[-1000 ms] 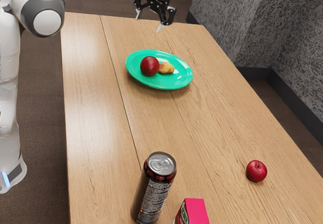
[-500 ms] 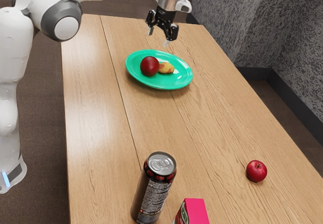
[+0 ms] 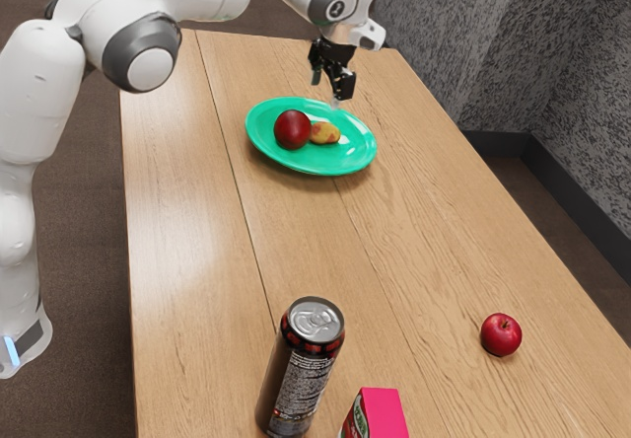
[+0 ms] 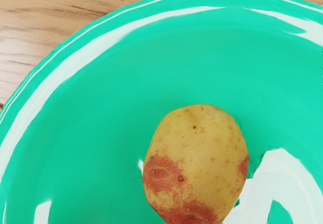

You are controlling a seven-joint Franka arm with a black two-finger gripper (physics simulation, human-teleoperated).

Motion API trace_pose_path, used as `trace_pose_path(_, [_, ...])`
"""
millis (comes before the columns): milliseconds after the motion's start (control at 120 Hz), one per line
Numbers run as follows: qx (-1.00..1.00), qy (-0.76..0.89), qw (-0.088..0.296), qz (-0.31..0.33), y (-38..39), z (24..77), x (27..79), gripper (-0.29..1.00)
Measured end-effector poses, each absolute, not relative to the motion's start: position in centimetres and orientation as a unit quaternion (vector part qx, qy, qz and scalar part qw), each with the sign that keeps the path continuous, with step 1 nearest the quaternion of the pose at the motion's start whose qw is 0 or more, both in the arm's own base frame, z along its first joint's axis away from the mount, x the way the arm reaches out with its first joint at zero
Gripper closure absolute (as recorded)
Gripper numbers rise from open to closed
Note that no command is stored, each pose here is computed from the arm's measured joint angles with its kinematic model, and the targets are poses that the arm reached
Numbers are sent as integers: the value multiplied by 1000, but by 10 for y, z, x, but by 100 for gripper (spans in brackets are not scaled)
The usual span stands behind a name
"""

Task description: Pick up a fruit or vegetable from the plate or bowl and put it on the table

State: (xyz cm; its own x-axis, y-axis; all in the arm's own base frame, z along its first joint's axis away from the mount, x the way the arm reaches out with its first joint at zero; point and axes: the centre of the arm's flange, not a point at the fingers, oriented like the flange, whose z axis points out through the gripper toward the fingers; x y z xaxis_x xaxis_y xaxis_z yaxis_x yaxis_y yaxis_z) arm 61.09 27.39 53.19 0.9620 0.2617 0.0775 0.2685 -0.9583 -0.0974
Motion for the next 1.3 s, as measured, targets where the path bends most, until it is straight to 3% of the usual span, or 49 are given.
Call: trace_pose_path(1300, [-1000,-15,21,11,280,440,633,0])
